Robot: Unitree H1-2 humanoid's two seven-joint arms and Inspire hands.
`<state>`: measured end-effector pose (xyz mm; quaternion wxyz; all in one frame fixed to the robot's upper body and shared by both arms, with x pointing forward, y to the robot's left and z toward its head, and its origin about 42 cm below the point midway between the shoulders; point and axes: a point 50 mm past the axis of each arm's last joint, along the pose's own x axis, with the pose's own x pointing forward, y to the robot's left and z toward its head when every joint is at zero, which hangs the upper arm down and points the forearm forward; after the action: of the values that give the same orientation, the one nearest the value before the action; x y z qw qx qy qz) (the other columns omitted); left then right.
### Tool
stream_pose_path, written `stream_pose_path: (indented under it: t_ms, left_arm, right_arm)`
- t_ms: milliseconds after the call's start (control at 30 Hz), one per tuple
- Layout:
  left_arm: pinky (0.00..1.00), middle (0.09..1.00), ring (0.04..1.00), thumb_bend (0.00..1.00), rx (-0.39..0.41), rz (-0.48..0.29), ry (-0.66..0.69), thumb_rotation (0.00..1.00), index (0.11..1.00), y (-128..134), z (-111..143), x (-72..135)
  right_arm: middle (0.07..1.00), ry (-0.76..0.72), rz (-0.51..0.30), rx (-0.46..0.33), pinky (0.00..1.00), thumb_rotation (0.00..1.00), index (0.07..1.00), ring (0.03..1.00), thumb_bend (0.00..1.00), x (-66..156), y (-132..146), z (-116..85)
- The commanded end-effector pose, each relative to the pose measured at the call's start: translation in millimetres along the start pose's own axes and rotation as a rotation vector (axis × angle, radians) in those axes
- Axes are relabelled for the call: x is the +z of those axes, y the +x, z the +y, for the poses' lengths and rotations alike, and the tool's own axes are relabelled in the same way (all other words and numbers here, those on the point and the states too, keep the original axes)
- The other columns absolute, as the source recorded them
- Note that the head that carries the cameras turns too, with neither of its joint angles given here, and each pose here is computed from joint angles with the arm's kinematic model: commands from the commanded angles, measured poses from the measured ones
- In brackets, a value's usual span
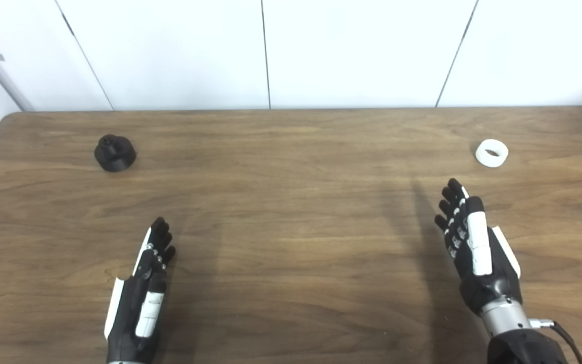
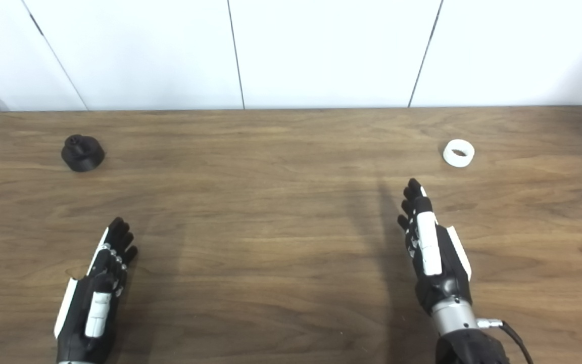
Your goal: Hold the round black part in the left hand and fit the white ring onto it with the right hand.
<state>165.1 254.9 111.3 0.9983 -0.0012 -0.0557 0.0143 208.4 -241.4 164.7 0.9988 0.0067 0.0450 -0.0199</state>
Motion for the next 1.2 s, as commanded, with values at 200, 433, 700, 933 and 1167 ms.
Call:
stream_pose_path:
  t_ms: [200,433,700,933,1167]
  left_arm:
    - [1.0,1.0,1.0,0.93,0.038,-0.104,-0.018,0.85,1.0,6.8,-10.6,17.2]
    - [1.0,1.0,1.0,0.93,0.052,-0.123,0.001,0.86,1.0,9.0,-8.7,18.9]
    - [0.98,1.0,1.0,0.97,0.054,-0.127,0.003,0.83,1.0,9.0,-5.4,16.0]
    - [0.84,0.961,0.926,0.89,0.122,-0.22,0.118,0.62,0.946,20.1,8.4,39.6]
    - [0.69,0.888,0.821,0.76,0.254,-0.286,0.449,0.36,0.872,47.7,27.5,82.2]
  right_arm:
    - [1.0,-0.024,0.043,-0.034,0.93,1.0,0.989,0.995,0.65,-23.8,-64.6,-7.3]
    - [1.0,-0.033,0.037,-0.039,0.93,1.0,0.988,0.997,0.66,-25.1,-65.3,-6.1]
    - [1.0,-0.026,0.039,-0.04,0.94,1.0,0.99,1.0,0.66,-27.6,-66.3,-4.1]
    - [1.0,-0.013,0.05,-0.045,0.95,1.0,0.988,1.0,0.69,-37.7,-66.4,-4.8]
    - [1.0,0.014,0.05,-0.052,0.97,0.99,0.999,1.0,0.73,-45.7,-60.6,-4.1]
